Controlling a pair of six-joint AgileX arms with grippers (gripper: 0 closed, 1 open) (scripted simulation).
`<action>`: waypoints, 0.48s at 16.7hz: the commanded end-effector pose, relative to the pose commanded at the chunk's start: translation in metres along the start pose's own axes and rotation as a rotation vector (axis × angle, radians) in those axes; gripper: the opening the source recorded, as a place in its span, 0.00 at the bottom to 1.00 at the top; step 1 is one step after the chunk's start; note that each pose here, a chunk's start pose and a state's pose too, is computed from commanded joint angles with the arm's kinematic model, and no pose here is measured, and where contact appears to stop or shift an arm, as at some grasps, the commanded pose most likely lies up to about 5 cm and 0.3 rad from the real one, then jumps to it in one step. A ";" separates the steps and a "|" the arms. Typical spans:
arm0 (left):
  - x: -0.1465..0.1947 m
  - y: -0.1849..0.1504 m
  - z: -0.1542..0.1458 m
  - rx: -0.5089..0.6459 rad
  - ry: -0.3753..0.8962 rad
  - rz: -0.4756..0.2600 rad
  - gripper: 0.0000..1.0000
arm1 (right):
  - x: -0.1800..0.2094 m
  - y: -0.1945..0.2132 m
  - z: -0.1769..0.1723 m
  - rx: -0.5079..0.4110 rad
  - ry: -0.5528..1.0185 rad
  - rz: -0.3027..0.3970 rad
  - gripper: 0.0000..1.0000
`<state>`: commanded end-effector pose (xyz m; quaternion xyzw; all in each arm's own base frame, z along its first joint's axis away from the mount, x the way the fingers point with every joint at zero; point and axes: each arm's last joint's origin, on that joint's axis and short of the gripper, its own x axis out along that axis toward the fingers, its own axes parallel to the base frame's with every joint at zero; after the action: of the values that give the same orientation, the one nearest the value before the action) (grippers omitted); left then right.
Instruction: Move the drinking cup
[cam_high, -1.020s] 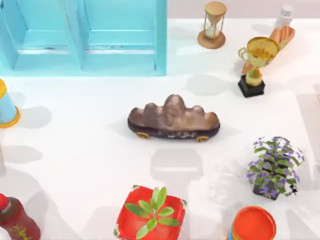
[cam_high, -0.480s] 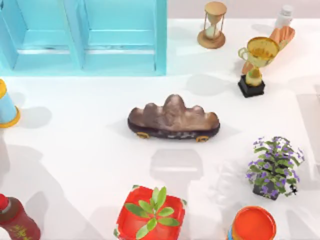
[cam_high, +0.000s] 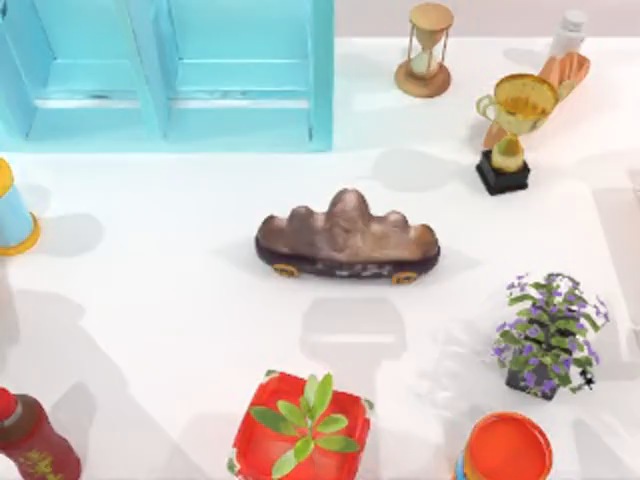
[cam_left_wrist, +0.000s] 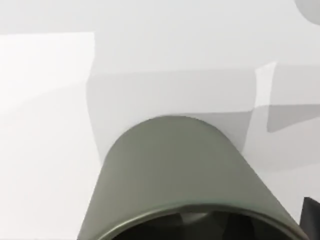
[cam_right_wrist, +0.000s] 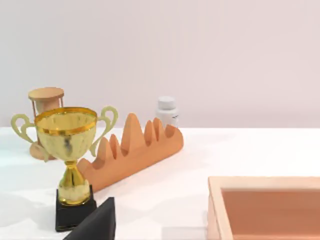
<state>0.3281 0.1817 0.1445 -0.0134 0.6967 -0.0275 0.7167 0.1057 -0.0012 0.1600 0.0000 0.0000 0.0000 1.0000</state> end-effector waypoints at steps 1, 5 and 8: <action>0.000 0.000 0.000 0.000 0.000 0.000 0.60 | 0.000 0.000 0.000 0.000 0.000 0.000 1.00; 0.000 0.000 0.000 0.000 0.000 0.000 0.90 | 0.000 0.000 0.000 0.000 0.000 0.000 1.00; 0.000 0.000 0.000 0.000 0.000 0.000 1.00 | 0.000 0.000 0.000 0.000 0.000 0.000 1.00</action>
<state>0.3281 0.1817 0.1445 -0.0134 0.6967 -0.0275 0.7167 0.1057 -0.0012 0.1600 0.0000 0.0000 0.0000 1.0000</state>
